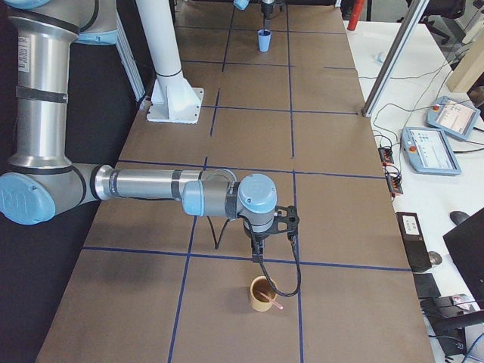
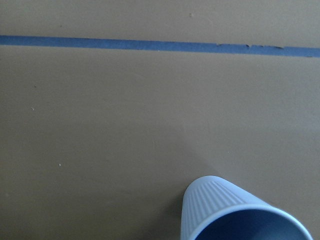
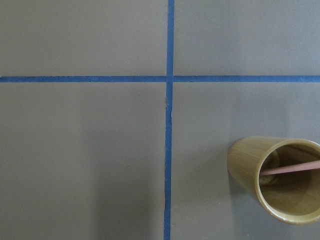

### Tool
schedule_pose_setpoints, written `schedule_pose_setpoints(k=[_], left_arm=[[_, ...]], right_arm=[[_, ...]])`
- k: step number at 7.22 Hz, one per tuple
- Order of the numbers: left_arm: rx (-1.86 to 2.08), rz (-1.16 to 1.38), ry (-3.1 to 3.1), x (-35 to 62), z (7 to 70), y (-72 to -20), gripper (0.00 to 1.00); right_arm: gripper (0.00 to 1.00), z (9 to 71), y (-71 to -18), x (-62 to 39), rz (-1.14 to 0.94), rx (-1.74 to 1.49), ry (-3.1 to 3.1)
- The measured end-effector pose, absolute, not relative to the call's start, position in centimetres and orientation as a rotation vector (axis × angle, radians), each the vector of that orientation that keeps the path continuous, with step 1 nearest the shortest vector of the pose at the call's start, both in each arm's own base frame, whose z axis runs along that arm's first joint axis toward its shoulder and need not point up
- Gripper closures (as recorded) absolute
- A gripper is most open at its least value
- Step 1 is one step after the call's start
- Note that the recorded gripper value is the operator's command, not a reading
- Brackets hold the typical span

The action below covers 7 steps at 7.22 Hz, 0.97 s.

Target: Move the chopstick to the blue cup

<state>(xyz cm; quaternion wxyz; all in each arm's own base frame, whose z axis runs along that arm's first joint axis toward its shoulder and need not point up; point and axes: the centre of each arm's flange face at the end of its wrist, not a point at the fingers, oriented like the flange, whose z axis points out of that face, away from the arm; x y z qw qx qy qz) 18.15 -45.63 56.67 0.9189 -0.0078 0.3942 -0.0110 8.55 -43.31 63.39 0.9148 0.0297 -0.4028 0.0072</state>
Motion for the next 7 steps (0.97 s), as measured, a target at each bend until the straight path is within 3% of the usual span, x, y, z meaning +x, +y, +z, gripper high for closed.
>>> schedule_pose_setpoints(k=[1, 2, 3, 5, 7], left_arm=[[-0.021, -0.017, 0.809, 18.6, 57.0, -45.6, 0.2], [-0.022, -0.013, 0.811, 19.0, 57.0, -45.8, 0.67], [-0.021, -0.015, 0.815, 19.3, 56.7, -46.1, 0.89], [-0.023, -0.023, 0.824, 19.6, 56.2, -46.6, 0.98], [-0.025, -0.024, 0.831, 19.5, 55.6, -46.6, 1.0]], right_arm=[[0.0, 63.4, -43.3, 8.6, 0.015, 0.062, -0.829], [0.0, 63.3, -43.3, 8.6, 0.015, 0.063, -0.83], [0.0, 63.2, -43.2, 8.6, 0.014, 0.064, -0.831], [0.0, 63.0, -43.1, 8.6, 0.014, 0.069, -0.833], [0.0, 62.8, -42.9, 8.6, 0.013, 0.072, -0.834]])
